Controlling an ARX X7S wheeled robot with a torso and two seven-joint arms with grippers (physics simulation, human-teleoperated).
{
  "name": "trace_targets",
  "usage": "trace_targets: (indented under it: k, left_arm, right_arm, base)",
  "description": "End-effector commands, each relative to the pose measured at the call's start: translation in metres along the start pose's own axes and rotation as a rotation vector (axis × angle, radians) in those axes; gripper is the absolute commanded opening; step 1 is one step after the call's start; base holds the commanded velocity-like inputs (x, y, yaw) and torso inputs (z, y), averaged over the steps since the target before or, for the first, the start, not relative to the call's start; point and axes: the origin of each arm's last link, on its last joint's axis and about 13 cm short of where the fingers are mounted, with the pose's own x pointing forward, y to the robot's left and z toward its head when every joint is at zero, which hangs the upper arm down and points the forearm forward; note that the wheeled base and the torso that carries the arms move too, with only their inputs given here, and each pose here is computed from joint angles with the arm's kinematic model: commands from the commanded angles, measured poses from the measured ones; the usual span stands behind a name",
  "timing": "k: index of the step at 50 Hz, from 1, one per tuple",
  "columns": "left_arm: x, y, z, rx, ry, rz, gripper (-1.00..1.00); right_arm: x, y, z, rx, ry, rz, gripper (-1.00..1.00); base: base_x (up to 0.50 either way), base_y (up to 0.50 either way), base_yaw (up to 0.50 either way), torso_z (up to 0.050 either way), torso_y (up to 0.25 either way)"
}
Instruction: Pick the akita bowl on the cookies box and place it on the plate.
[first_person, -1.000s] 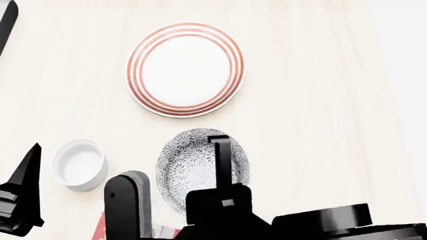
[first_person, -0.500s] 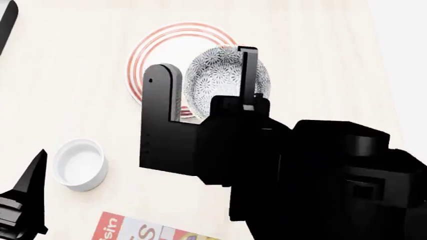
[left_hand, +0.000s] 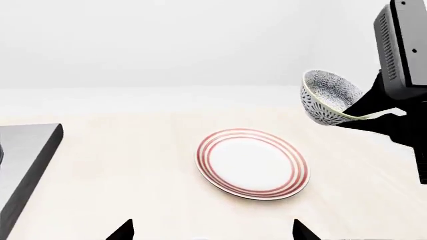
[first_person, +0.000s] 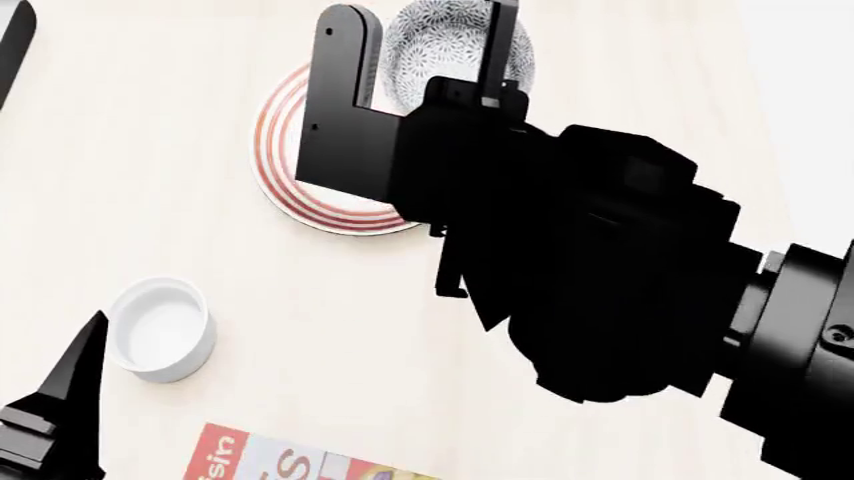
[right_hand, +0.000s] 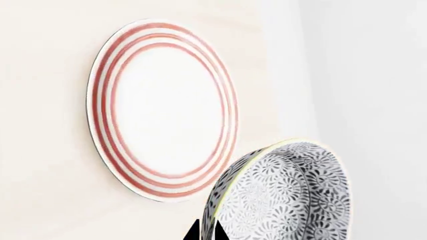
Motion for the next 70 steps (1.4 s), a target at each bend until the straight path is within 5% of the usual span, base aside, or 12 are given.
trace_targets:
  k: [1,41,70]
  left_arm:
    - [-0.001,-0.002,-0.001,0.008,0.001,-0.028,1.00]
    - [-0.006,-0.003,-0.006,0.016,-0.018,-0.055,1.00]
    - [-0.007,-0.003,-0.009,-0.016,-0.003,-0.074,1.00]
  right_arm:
    - [0.027,-0.005,-0.002,-0.015,0.022,-0.054,-1.00]
    - [0.083,0.015,0.026,0.000,-0.067,-0.094,-1.00]
    - [0.091,0.040,0.035,-0.065,-0.087,-0.060,-1.00]
  base:
    - [0.00,0.00,0.00,0.000,0.000]
    - [0.00,0.00,0.00,0.000,0.000]
    - [0.00,0.00,0.00,0.000,-0.075]
